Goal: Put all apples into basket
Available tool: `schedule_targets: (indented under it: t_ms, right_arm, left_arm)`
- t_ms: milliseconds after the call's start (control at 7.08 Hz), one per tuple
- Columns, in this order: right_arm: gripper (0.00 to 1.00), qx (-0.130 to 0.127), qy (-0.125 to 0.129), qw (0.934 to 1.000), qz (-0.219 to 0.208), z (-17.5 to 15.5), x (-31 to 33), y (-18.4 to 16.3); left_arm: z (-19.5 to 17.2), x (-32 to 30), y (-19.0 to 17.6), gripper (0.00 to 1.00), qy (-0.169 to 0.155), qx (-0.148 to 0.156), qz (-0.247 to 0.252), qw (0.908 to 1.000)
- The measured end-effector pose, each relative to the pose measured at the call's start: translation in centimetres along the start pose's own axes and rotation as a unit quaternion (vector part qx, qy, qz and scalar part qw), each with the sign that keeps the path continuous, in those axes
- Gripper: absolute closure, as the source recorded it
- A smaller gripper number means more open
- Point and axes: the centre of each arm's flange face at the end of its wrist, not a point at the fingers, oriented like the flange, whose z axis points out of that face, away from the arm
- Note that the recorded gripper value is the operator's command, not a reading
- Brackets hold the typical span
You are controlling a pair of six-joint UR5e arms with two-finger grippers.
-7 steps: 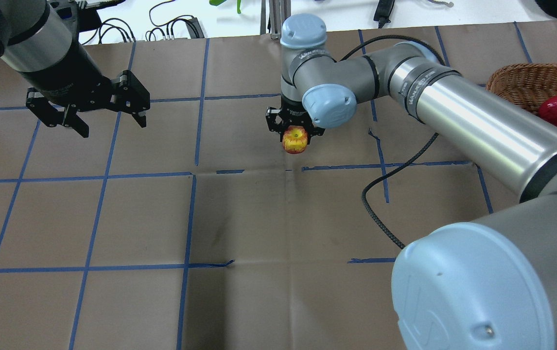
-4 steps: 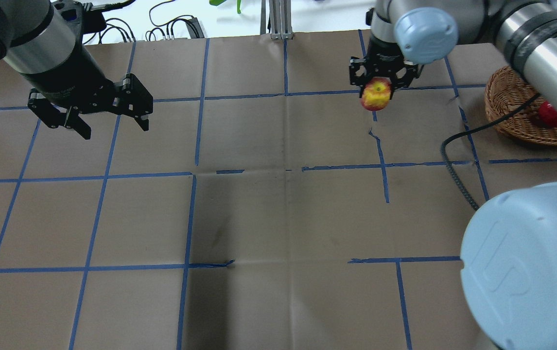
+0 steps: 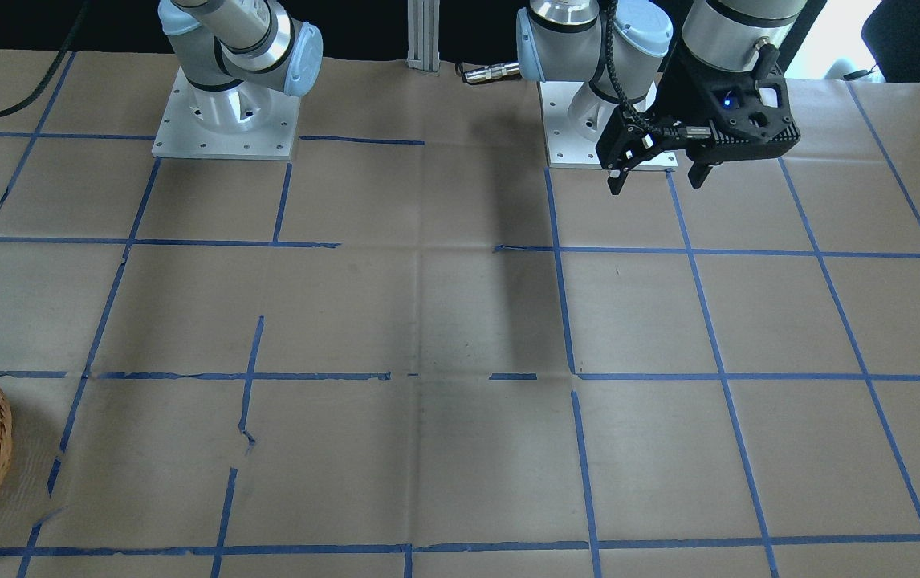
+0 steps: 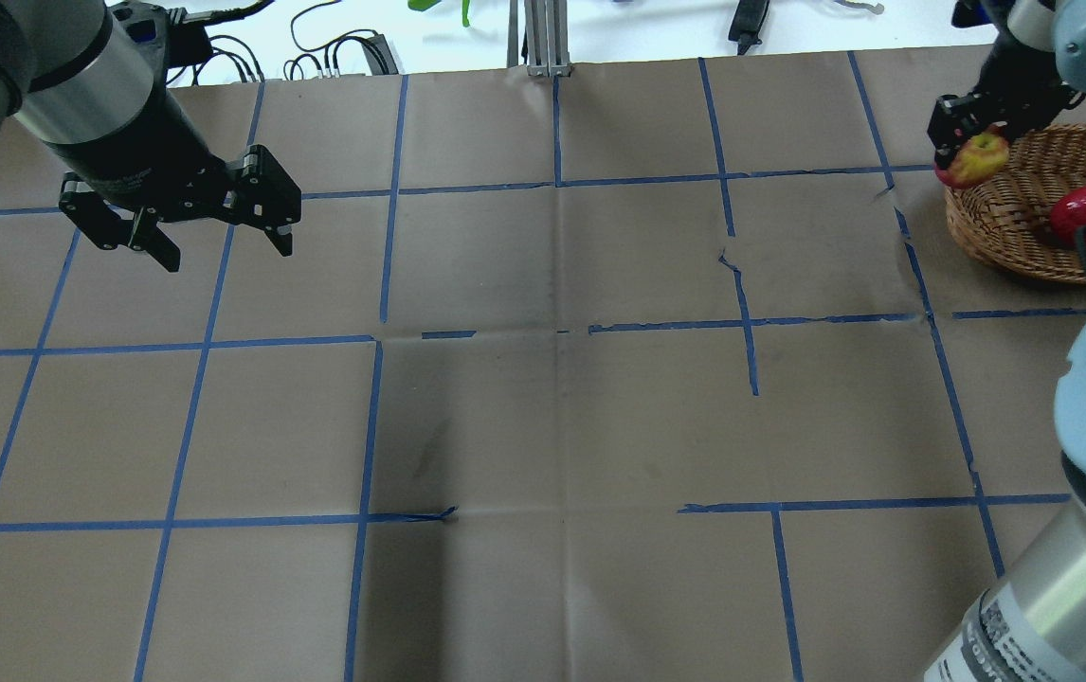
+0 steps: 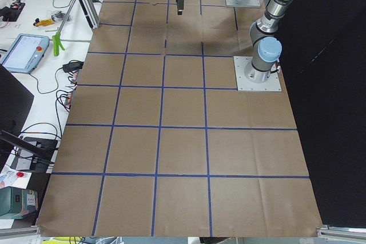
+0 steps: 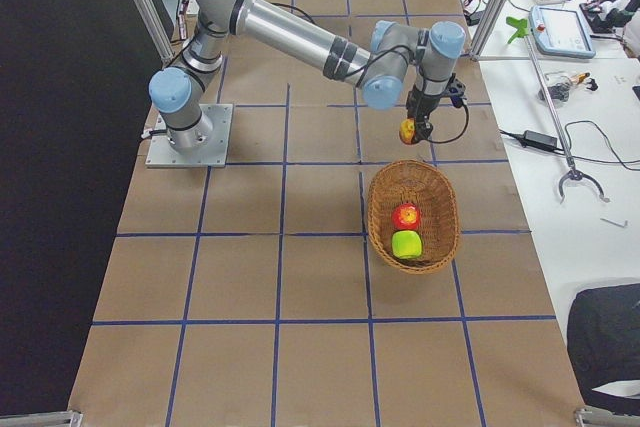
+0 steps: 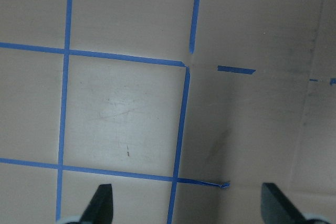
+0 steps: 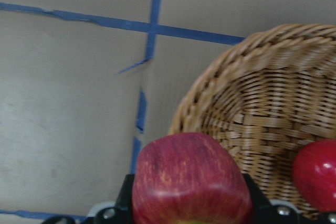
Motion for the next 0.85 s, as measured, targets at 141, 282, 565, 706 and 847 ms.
schedule_targets:
  t_ms: [141,282,565,706,847]
  right_arm:
    - [0.78,0.003,-0.001,0.9999,-0.013,2.0,3.5,0.7]
    - [0.72,0.001,-0.003,0.9997,-0.024,4.2,5.5,1.1]
    - [0.00,-0.009,-0.012,0.9995,-0.029,7.8,7.8,1.8]
    - [0.00,-0.014,-0.014,0.9994,-0.029,8.6,8.2,2.0]
    - [0.00,-0.016,-0.012,0.9994,-0.029,8.6,8.4,2.1]
  left_arm:
    - [0.1,0.0,-0.1,0.01,0.000,0.000,0.000,1.0000]
    - [0.0,0.0,-0.2,0.02,0.001,0.003,-0.001,1.0000]
    - [-0.1,0.0,-0.2,0.01,0.001,0.005,-0.001,1.0000]
    - [-0.2,0.0,-0.2,0.01,0.001,0.006,-0.001,1.0000]
    - [-0.2,0.0,-0.2,0.02,0.001,0.007,-0.001,1.0000]
